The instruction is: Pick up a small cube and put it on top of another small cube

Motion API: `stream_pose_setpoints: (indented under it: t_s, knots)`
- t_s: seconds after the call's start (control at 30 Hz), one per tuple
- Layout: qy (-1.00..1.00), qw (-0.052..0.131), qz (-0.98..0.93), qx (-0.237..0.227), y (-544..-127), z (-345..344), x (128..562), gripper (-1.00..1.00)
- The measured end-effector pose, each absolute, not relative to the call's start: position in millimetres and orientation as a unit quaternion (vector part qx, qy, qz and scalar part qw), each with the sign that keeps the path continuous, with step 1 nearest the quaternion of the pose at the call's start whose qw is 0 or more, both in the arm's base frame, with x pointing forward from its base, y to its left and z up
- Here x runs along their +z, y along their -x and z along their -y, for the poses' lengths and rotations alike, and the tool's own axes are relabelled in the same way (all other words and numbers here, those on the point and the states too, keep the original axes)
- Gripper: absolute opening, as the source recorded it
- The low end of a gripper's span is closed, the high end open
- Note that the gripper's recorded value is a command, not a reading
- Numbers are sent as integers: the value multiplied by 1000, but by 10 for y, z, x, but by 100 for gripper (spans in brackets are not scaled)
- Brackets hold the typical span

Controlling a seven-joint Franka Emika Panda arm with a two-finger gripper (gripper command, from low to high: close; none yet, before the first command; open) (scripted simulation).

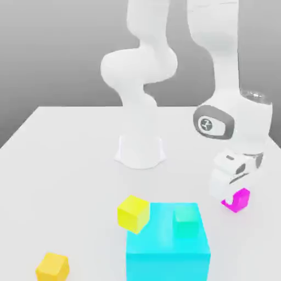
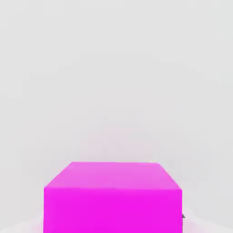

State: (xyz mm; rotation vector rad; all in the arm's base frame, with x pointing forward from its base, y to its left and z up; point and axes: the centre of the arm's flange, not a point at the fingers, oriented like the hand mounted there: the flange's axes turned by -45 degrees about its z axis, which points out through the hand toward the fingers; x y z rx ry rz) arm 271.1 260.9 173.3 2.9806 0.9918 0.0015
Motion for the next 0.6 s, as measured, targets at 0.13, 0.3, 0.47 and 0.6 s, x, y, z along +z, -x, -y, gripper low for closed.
stream_pose_setpoints:
  t_s: [0.13,0.3,0.47,0.6]
  knots:
    - [-962,3,-273,3,-2987,-2446,2079,-100]
    - [-986,6,-166,6,-3622,-1991,2528,-100]
    - [-998,3,-64,4,-4102,-1428,3003,-100]
    - [-1000,1,-1,2,-4320,-1004,3243,-100]
